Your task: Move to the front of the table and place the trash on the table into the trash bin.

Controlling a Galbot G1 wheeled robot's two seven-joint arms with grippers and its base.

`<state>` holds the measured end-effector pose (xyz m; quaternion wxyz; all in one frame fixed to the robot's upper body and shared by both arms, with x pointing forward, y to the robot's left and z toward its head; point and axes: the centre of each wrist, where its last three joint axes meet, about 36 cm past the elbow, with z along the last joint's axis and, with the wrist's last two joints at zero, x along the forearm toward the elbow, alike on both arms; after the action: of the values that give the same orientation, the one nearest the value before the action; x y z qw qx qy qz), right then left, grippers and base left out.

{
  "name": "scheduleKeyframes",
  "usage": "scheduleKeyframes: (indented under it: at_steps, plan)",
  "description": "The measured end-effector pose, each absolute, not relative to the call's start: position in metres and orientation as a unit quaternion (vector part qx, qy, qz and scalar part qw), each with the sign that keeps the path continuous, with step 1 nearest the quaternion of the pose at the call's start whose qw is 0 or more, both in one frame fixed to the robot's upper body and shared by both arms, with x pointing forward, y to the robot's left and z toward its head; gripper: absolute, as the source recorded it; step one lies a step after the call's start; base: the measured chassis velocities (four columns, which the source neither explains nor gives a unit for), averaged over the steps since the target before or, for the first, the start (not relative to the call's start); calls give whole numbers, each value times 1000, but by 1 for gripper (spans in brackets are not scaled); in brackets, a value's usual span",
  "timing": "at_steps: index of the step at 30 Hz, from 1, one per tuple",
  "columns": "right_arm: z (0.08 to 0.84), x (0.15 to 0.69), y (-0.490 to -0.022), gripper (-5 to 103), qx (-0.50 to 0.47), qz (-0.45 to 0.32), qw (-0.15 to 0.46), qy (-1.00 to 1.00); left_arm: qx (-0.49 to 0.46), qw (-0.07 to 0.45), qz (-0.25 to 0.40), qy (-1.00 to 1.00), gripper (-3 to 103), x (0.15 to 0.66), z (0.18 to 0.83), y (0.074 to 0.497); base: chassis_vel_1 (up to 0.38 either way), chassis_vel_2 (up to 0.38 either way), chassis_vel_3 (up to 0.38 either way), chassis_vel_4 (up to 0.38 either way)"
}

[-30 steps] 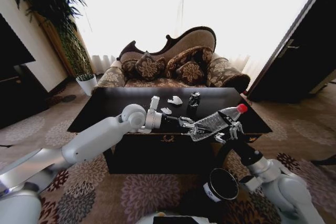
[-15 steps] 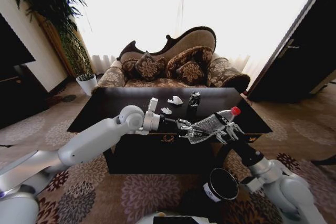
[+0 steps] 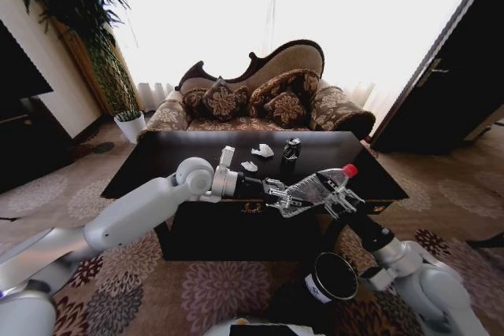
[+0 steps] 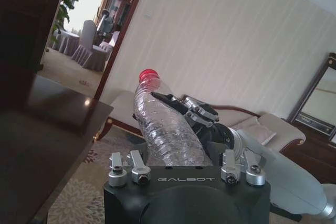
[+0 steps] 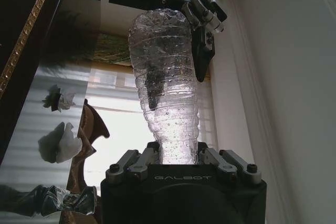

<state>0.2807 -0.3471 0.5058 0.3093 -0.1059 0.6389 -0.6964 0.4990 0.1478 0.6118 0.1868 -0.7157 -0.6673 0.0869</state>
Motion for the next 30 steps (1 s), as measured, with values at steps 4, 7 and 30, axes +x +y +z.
scheduleKeyframes:
  at_steps: [4,7,30]
  plan:
    - [501,279,-347,25,-102,-691,301,649,-697,164,101,-690,85,490,616,179,0,0,0,0]
    - [500,279,-349,25,-93,-686,299,657,-687,151,103,-703,94,485,618,192,0,0,0,0]
    - [494,231,-335,25,-27,-540,271,797,-393,14,40,-918,100,419,589,311,0,0,0,0]
